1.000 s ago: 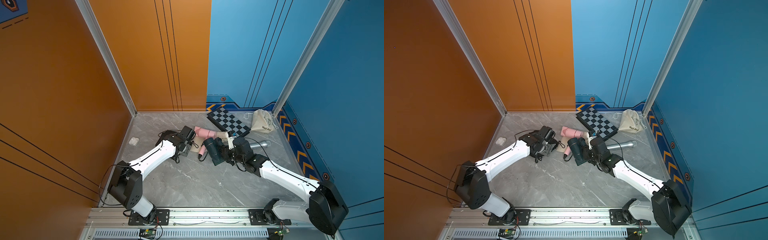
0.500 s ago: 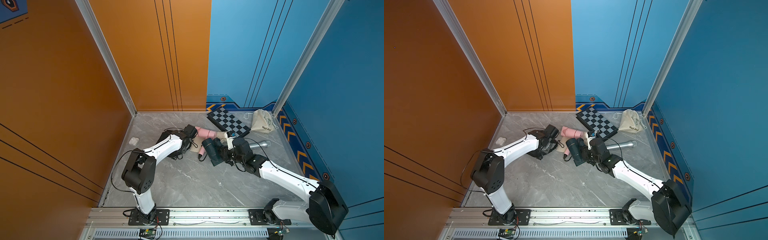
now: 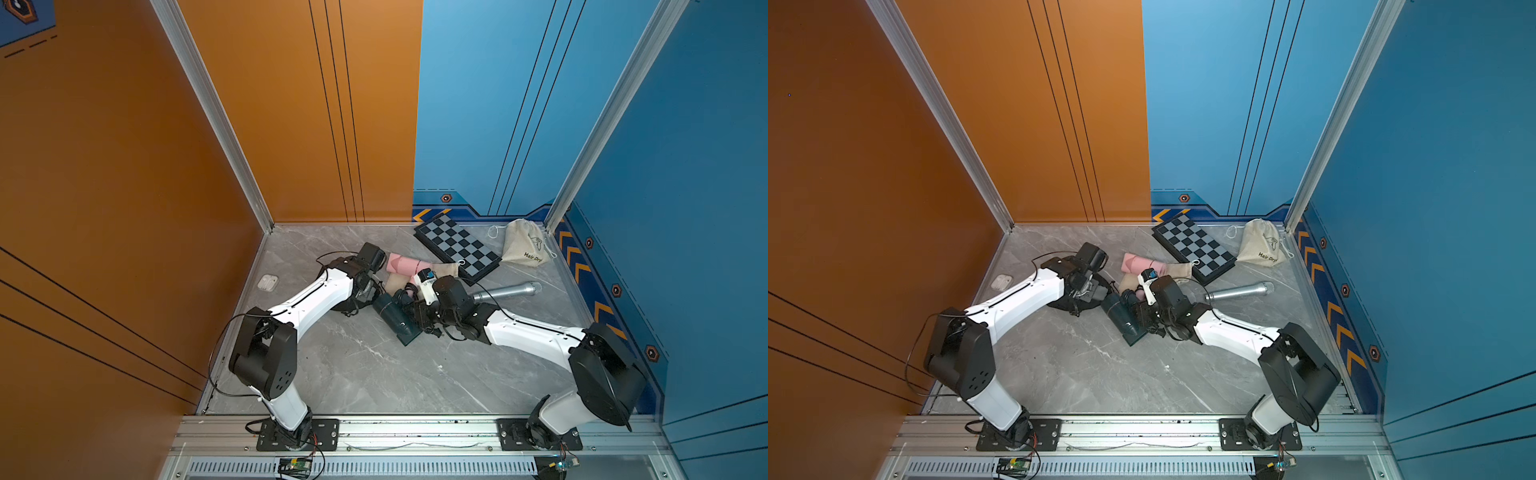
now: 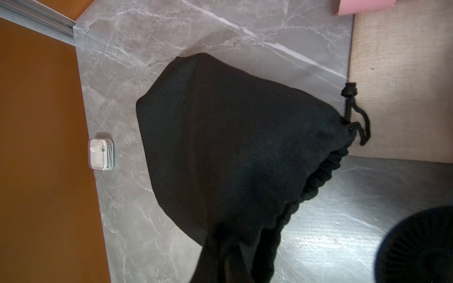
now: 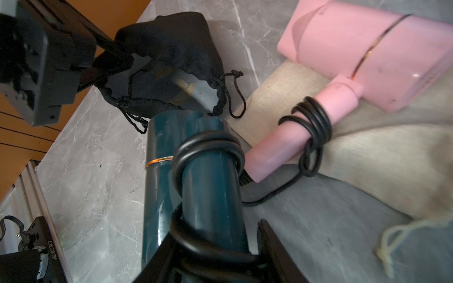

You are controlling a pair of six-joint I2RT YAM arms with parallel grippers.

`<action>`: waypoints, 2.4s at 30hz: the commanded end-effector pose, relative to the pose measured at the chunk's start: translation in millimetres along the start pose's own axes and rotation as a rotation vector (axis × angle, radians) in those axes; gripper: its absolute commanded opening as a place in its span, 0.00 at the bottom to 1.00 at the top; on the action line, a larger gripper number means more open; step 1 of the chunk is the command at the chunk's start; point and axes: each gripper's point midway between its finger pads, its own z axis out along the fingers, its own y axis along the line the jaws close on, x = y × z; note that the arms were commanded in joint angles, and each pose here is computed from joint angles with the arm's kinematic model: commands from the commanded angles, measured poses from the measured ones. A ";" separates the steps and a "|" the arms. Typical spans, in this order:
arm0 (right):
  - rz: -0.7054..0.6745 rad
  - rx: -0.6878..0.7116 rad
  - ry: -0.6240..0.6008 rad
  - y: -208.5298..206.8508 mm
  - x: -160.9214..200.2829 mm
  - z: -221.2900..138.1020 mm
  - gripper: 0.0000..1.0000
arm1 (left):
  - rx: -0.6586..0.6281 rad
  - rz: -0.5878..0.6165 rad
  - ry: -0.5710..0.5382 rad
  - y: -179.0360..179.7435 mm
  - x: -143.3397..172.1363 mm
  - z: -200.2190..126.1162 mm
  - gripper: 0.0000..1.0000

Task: Pack away hair dryers
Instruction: Place the hair dryer in the drawstring bag.

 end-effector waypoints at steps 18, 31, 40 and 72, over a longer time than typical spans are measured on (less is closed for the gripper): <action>0.014 -0.105 -0.070 45.1 -38.3 52.3 0.18 | 0.095 -0.068 -0.049 -5.8 1.0 -7.4 0.00; 0.037 -0.173 -0.005 58.6 -26.5 67.8 0.18 | 0.122 -0.114 -0.089 -2.2 -16.8 -18.2 0.00; 0.020 -0.206 0.007 67.4 -24.3 64.8 0.18 | 0.129 -0.117 -0.076 -3.7 -17.3 -13.3 0.00; 0.077 -0.398 -0.032 89.7 -48.5 58.5 0.18 | 0.325 -0.100 -0.121 -29.7 -24.2 -40.8 0.00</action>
